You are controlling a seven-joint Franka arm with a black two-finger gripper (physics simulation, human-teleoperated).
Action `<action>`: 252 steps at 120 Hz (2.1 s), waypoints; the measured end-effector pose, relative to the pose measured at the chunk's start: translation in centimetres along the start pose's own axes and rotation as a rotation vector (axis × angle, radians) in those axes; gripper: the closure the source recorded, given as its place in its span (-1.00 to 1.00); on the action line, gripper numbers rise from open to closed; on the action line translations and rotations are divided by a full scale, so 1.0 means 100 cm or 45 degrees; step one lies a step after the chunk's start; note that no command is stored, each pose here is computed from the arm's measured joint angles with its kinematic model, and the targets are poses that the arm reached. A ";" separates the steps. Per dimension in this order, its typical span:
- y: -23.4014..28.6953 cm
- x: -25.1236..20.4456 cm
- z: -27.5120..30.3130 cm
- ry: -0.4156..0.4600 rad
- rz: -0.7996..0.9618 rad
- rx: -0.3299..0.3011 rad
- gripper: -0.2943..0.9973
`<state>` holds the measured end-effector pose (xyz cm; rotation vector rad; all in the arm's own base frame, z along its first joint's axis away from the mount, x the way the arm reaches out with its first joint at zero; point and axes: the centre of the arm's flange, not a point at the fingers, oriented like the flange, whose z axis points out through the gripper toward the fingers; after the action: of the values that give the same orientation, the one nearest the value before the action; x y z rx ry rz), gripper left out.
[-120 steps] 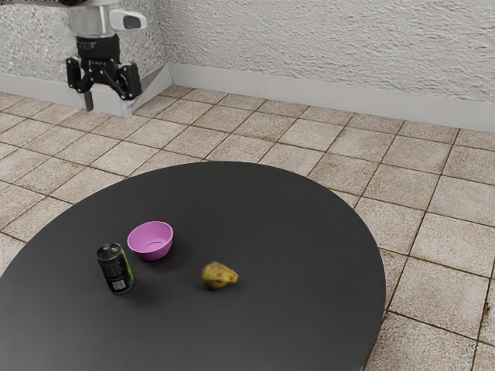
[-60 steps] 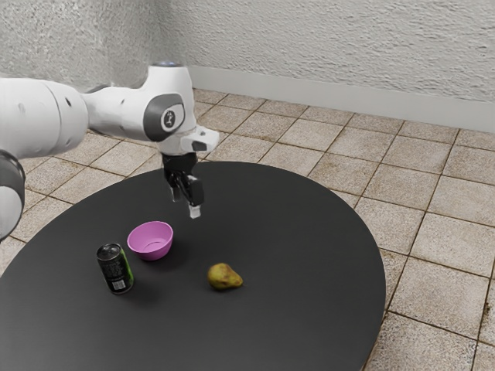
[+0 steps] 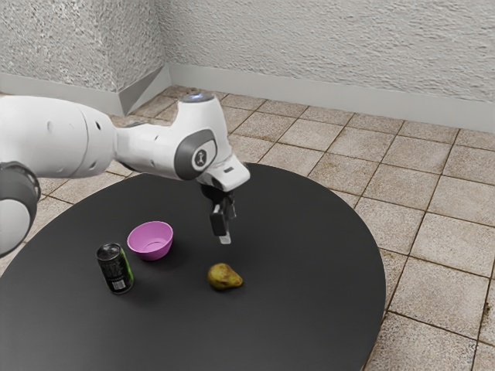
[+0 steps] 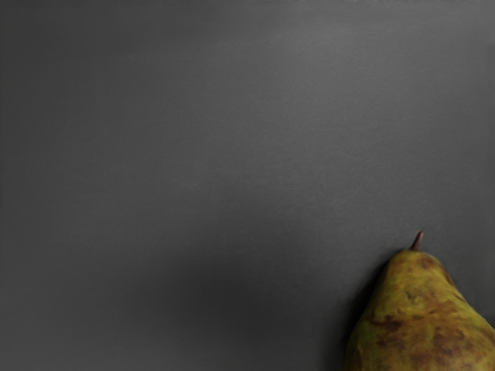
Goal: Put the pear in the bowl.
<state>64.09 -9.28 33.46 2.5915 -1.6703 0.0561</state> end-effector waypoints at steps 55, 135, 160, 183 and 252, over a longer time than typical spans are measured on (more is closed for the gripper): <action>0.020 -0.018 0.033 0.090 0.242 -0.010 -0.54; 0.059 -0.002 0.068 0.078 0.299 -0.193 -0.54; 0.057 -0.014 0.071 0.067 0.281 -0.202 -0.54; 0.052 -0.023 0.073 0.059 0.263 -0.200 -0.54; 0.049 -0.028 0.088 0.042 0.256 -0.191 -0.54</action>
<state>58.44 -9.35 24.68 2.2976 -1.8407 -0.0164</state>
